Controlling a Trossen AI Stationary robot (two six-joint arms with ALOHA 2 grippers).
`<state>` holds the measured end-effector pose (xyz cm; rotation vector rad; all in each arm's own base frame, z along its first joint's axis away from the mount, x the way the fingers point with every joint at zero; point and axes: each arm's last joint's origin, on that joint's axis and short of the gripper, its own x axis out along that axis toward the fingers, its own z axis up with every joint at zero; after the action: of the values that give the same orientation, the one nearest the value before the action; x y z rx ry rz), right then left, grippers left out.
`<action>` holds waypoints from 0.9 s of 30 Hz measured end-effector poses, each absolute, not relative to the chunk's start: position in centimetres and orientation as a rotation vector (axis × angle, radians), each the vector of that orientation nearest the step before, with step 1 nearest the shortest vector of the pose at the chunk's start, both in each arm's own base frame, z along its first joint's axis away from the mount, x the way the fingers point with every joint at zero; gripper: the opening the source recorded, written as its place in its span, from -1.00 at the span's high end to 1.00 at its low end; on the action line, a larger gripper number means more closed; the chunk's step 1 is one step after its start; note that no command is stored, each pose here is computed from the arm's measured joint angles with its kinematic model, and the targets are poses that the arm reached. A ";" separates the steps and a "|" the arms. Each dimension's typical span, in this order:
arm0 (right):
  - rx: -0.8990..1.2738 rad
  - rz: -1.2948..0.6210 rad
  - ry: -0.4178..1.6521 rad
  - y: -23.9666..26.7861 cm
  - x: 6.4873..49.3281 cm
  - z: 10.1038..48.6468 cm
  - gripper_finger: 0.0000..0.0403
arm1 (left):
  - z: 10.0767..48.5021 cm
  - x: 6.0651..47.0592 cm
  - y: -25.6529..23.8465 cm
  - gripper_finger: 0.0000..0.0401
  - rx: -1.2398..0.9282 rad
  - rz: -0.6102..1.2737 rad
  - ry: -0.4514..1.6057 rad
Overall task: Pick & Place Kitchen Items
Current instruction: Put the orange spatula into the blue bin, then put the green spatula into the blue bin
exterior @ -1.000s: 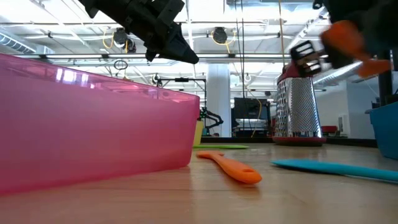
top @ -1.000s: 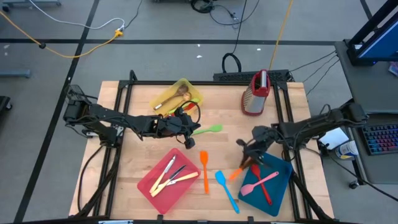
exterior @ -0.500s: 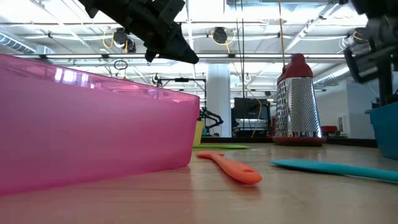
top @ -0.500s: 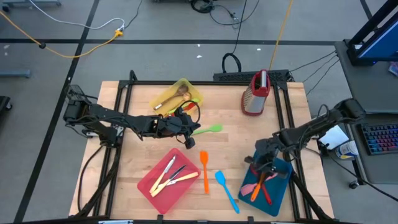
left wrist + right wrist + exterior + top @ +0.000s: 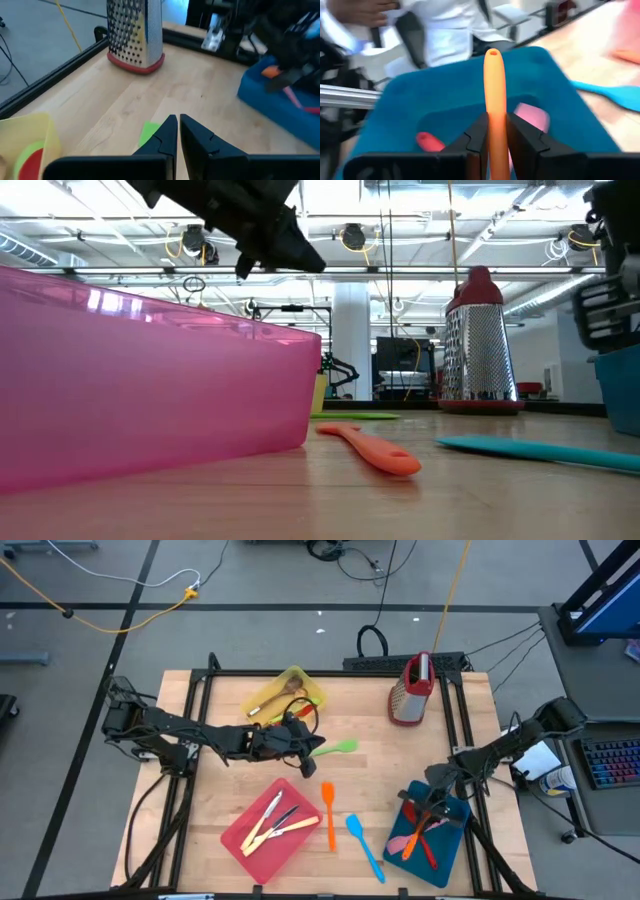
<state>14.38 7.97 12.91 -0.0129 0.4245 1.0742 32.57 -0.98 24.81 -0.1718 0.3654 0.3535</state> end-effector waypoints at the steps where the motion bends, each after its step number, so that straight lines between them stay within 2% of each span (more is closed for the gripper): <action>1: -0.018 1.057 0.420 7.9 14.2 12.7 0.73 | 24.9 32.6 -1.0 0.87 -0.184 0.354 0.352; 16: -0.034 1.025 0.343 7.6 13.8 12.4 0.52 | 25.6 32.9 -1.0 0.87 -0.230 0.349 0.271; 22: -0.061 1.022 0.138 7.8 14.3 14.1 0.46 | 25.6 32.9 -1.0 0.87 -0.227 0.348 0.272; 27: -0.083 0.915 -0.025 7.7 14.7 15.6 0.46 | 25.6 32.9 -1.0 0.87 -0.210 0.346 0.275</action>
<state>14.66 7.66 15.59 -0.0829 -0.0246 0.9152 32.88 -1.00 25.60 -0.2098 0.2751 0.3461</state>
